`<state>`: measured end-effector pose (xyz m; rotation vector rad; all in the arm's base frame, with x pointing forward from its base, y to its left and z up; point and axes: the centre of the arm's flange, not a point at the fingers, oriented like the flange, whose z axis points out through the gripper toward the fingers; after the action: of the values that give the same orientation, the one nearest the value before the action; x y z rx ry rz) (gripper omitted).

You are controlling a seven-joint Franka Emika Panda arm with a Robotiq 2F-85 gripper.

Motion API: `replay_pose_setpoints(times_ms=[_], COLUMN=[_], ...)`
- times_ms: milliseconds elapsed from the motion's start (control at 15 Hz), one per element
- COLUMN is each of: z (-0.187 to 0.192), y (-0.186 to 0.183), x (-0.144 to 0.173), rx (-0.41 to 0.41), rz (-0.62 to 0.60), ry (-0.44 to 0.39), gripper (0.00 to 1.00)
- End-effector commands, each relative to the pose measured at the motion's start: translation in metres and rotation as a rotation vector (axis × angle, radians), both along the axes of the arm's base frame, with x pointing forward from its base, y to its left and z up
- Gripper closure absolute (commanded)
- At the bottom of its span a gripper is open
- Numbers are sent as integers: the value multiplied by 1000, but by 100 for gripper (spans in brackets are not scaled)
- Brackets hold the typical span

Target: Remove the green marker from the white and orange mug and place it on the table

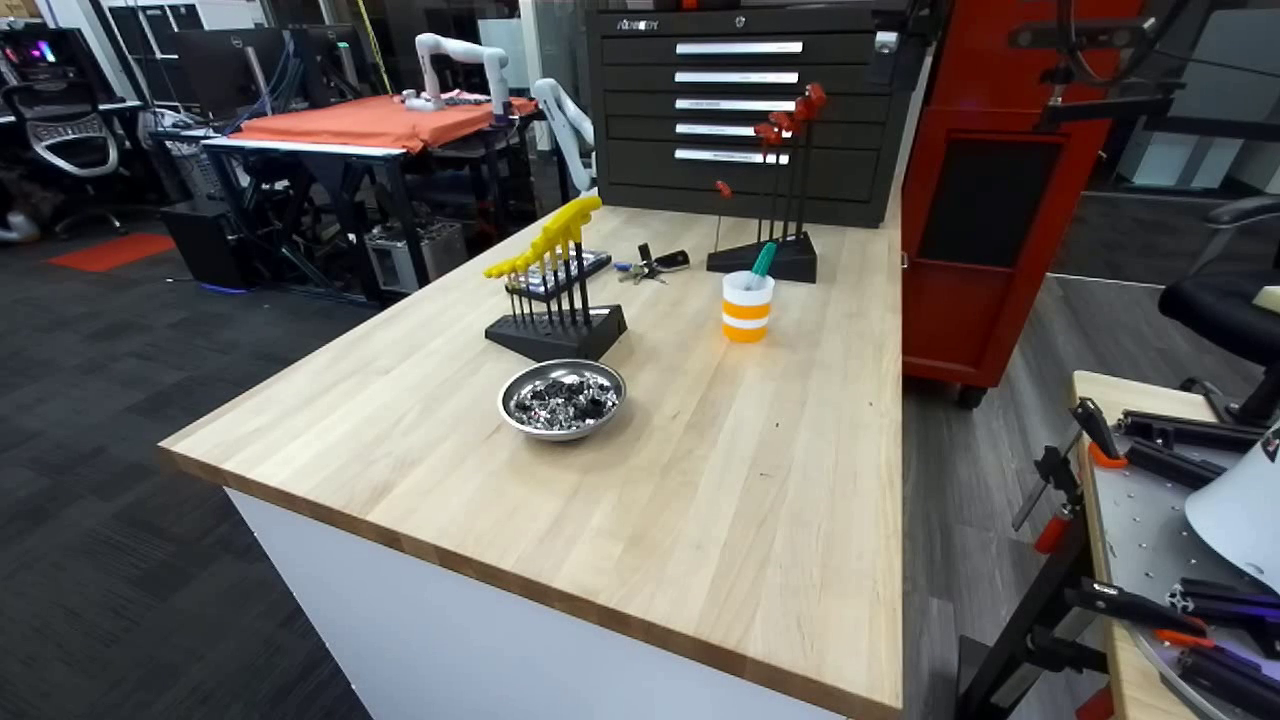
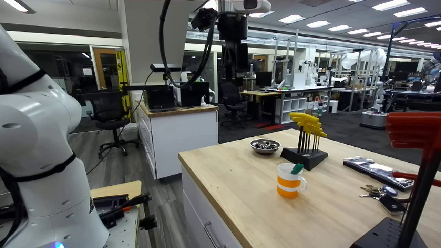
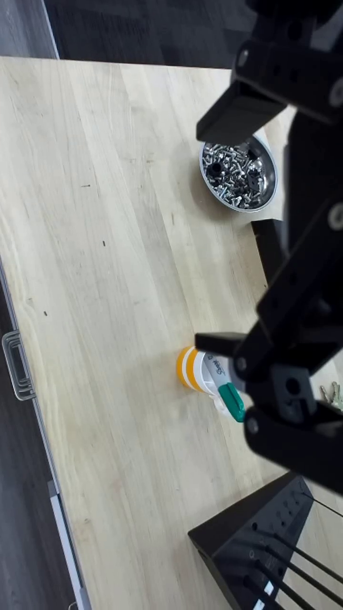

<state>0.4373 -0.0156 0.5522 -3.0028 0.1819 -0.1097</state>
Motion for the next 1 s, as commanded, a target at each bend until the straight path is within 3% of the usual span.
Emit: replay_pose_setpoints(times_ms=[0, 533, 933], z=[-10, -39, -59], y=[-7, -49, -81], x=[7, 43, 71], rx=[-50, -179, -207], rz=[32, 203, 294], ry=[-17, -60, -70], gripper=[0, 0, 0])
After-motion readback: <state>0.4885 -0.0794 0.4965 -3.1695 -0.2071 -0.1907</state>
